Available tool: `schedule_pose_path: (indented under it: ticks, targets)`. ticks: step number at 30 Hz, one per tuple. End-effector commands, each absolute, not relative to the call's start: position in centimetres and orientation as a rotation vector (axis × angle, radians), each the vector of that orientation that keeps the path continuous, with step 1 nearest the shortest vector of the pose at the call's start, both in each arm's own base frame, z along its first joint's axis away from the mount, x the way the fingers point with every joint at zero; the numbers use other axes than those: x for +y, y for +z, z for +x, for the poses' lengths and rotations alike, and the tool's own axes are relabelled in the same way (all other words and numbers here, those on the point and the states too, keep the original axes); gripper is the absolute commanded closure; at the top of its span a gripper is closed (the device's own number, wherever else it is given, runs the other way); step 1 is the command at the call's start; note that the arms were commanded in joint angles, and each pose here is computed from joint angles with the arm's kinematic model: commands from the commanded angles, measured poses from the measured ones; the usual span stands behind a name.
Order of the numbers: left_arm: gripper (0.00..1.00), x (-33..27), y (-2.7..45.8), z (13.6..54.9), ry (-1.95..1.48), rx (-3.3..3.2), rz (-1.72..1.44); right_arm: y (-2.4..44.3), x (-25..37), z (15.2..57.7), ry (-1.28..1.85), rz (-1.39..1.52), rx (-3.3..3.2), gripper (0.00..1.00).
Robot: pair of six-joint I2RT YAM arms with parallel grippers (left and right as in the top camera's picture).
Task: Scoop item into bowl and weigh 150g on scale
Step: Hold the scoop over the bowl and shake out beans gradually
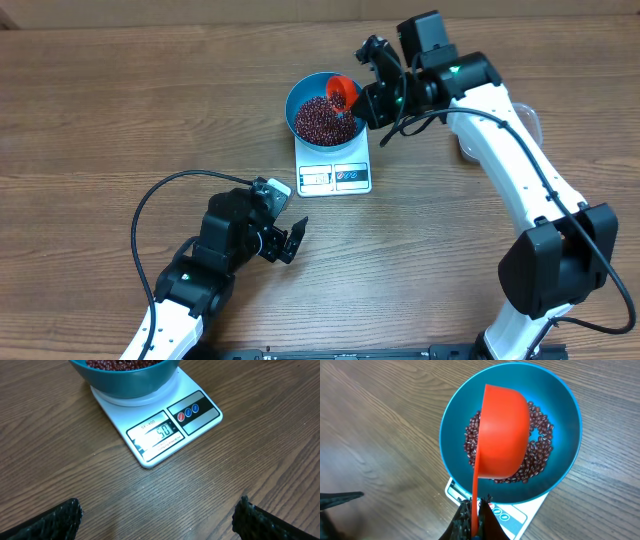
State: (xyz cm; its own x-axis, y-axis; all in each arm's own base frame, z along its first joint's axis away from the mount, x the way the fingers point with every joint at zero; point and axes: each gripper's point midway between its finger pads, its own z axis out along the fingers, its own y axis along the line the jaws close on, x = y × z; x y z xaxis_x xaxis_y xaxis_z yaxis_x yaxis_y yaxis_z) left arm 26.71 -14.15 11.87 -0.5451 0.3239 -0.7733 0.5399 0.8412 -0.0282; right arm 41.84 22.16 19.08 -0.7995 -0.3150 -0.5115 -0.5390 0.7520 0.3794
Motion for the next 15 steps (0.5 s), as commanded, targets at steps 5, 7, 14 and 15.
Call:
schedule_pose_path:
  ticks: [5, 7, 14, 15]
  targets:
    - [0.0, -14.3, 11.6, 26.5, -0.345, 2.195, 0.631, 21.6, 21.5, 42.0, 0.852, -0.63, 2.468, 0.96]
    - [0.0, -14.3, 11.6, 26.5, -0.345, 2.195, 0.631, 21.5, 21.3, 42.0, 0.851, -0.623, 2.473, 0.96]
    - [0.01, -14.3, 11.6, 26.5, -0.345, 2.194, 0.631, 21.5, 21.2, 42.0, 0.851, -0.621, 2.476, 0.96]
    - [0.01, -14.3, 11.6, 26.5, -0.345, 2.195, 0.631, 21.5, 21.2, 42.0, 0.851, -0.621, 2.477, 0.96]
